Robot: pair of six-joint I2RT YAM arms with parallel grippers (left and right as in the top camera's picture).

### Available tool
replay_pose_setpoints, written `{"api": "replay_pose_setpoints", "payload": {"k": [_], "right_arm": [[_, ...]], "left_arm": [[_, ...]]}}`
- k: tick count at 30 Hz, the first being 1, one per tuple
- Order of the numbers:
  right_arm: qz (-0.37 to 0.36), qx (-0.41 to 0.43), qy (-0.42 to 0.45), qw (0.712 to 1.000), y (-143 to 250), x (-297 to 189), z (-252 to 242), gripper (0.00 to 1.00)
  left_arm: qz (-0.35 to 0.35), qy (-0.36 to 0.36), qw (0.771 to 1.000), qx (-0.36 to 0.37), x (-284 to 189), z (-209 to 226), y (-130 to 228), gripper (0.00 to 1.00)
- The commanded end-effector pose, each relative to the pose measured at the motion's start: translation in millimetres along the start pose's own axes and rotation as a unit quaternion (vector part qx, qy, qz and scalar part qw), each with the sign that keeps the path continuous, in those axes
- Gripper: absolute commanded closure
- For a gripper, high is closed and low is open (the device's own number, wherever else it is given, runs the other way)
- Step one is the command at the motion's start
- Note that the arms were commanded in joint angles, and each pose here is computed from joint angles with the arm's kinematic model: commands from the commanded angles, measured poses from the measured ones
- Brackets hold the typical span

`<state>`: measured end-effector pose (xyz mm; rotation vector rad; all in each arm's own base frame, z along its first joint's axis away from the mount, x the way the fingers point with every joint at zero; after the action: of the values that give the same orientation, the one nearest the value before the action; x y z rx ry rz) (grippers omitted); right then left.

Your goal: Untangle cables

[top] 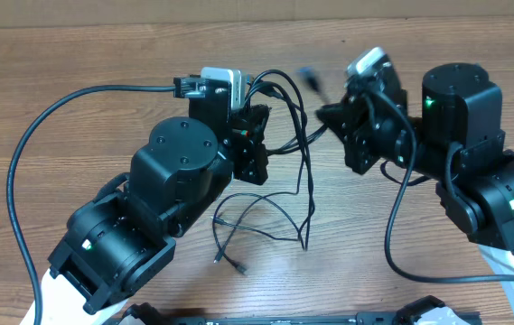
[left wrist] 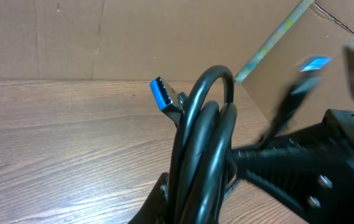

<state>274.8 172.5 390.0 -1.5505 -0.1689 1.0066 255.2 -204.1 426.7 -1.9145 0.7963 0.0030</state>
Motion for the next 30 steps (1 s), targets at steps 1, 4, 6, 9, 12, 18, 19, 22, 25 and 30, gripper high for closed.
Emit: {"api": "replay_pose_setpoints", "payload": {"k": [1,4,6,9,12,18,19,22,25,30], "right_arm": [[-0.015,0.120,0.150,0.981,-1,-16,-42,0.96],[-0.019,0.131,0.148,0.980,-2,-16,-41,0.64],[-0.019,0.131,0.135,0.982,-3,-15,-38,0.27],[-0.025,0.119,0.111,0.986,-7,-14,-31,0.14],[-0.046,0.046,0.038,0.997,-20,-15,-8,0.18],[-0.077,-0.084,-0.096,0.989,-29,-23,37,0.22],[-0.079,-0.102,-0.110,0.985,-28,-24,42,0.23],[-0.084,-0.124,-0.125,0.981,-28,-25,47,0.26],[-0.085,-0.132,-0.126,0.980,-28,-25,47,0.33],[-0.084,-0.131,-0.119,0.981,-28,-24,45,0.43]], "left_arm": [[-0.016,0.000,1.000,-0.009,-6,-1,-9,0.96],[-0.016,0.001,1.000,-0.009,-6,-2,-8,0.96],[-0.016,0.001,1.000,-0.008,-6,-2,-8,0.96],[-0.015,0.001,1.000,-0.008,-6,-2,-8,0.96],[-0.015,0.000,1.000,-0.007,-6,-2,-8,0.96],[-0.004,0.019,1.000,0.013,-6,-7,-5,0.96],[0.001,0.033,0.999,0.027,-6,-12,-3,0.96],[0.012,0.055,0.998,0.038,-7,-18,0,0.96],[0.019,0.076,0.996,0.041,-8,-25,2,0.96],[0.026,0.113,0.992,0.056,-10,-37,3,0.96]]}}
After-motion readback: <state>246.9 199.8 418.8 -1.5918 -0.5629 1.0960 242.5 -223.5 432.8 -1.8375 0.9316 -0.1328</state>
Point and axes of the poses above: each gripper's point midway between its finger pads, its own x axis out along the fingers, its own z axis along the line the jaws close on, y = z × x, the point moved 2 cm from there along -x, back along the fingers, and after that the axes turned 4 degrees about -x, right-handed, at the moved point
